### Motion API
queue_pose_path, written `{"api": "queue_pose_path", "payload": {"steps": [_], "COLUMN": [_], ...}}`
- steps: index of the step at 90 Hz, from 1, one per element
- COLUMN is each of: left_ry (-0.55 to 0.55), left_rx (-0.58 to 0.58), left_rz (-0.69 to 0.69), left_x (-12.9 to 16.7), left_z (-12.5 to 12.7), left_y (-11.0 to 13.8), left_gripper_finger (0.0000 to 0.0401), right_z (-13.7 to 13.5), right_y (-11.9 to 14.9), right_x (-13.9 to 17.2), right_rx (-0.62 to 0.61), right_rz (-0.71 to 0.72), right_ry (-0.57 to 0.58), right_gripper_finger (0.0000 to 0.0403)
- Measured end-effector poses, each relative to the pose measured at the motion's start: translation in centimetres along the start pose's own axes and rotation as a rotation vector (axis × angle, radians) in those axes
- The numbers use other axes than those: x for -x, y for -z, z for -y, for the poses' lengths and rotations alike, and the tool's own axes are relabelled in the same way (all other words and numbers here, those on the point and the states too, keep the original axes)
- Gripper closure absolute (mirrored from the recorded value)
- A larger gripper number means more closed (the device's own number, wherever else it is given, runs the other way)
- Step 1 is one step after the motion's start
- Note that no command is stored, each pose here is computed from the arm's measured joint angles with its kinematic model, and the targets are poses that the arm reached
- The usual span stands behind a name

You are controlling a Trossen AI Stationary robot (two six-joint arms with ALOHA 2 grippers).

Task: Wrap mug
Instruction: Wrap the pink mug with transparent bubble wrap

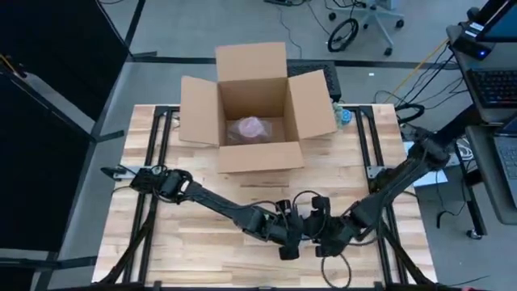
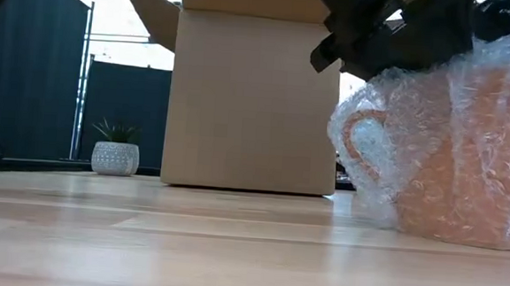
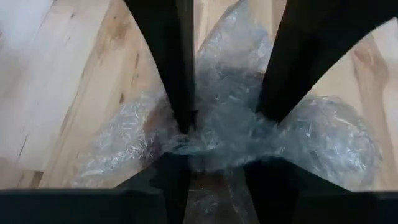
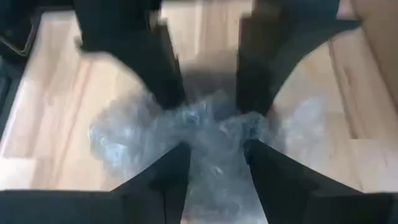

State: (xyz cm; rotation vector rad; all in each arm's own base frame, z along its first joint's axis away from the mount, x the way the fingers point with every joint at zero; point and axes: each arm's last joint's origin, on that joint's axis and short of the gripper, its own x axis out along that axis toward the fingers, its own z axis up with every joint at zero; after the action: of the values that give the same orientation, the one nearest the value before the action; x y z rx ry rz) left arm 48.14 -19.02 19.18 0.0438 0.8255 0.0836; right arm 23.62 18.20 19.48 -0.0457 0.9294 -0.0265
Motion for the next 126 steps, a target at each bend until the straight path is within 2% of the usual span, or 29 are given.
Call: {"api": "queue_pose_path", "payload": {"steps": [21, 36, 42, 52, 62, 88, 99, 112, 119, 126], "left_ry": [0.001, 0.02, 0.018, 0.012, 0.024, 0.036, 0.061, 0.078, 0.093, 0.097], "left_rx": [-0.037, -0.007, -0.005, -0.02, 0.011, 0.024, 0.034, 0.045, 0.053, 0.054], "left_rz": [0.006, 0.152, 0.157, 0.104, 0.055, -0.067, -0.097, -0.1, -0.085, -0.086], "left_x": [2.2, 6.3, 6.8, 5.7, 4.1, -1.3, -2.1, -2.3, -2.5, -2.6], "left_z": [0.5, 0.0, -0.1, -0.3, -0.7, -1.1, -1.2, -1.3, -1.4, -1.4], "left_y": [-0.9, -3.8, -3.9, -3.1, -2.4, 0.2, 0.7, 0.7, 0.5, 0.6], "left_gripper_finger": [0.0267, 0.0267, 0.0267, 0.0267, 0.0267, 0.0267, 0.0267, 0.0267, 0.0267, 0.0267], "right_z": [-0.1, 0.1, 0.1, 0.1, 0.1, -0.1, -0.1, -0.1, -0.1, 0.5], "right_y": [0.2, 0.0, 0.1, 0.1, 0.1, 0.3, 0.3, -0.4, -1.7, -1.8], "right_x": [-0.6, -0.6, -0.6, -0.7, -0.7, -0.6, -0.1, 1.8, 3.8, 5.2], "right_rx": [0.005, -0.006, -0.003, -0.002, 0.0, 0.018, 0.019, 0.034, 0.011, 0.017], "right_rz": [-0.024, -0.014, -0.016, -0.016, -0.016, -0.021, -0.015, -0.04, 0.003, -0.04], "right_ry": [-0.008, -0.007, -0.003, -0.004, -0.004, -0.005, -0.013, -0.054, -0.084, -0.045], "right_gripper_finger": [0.0255, 0.0255, 0.0255, 0.0255, 0.0255, 0.0255, 0.0255, 0.0255, 0.0255, 0.0255]}}
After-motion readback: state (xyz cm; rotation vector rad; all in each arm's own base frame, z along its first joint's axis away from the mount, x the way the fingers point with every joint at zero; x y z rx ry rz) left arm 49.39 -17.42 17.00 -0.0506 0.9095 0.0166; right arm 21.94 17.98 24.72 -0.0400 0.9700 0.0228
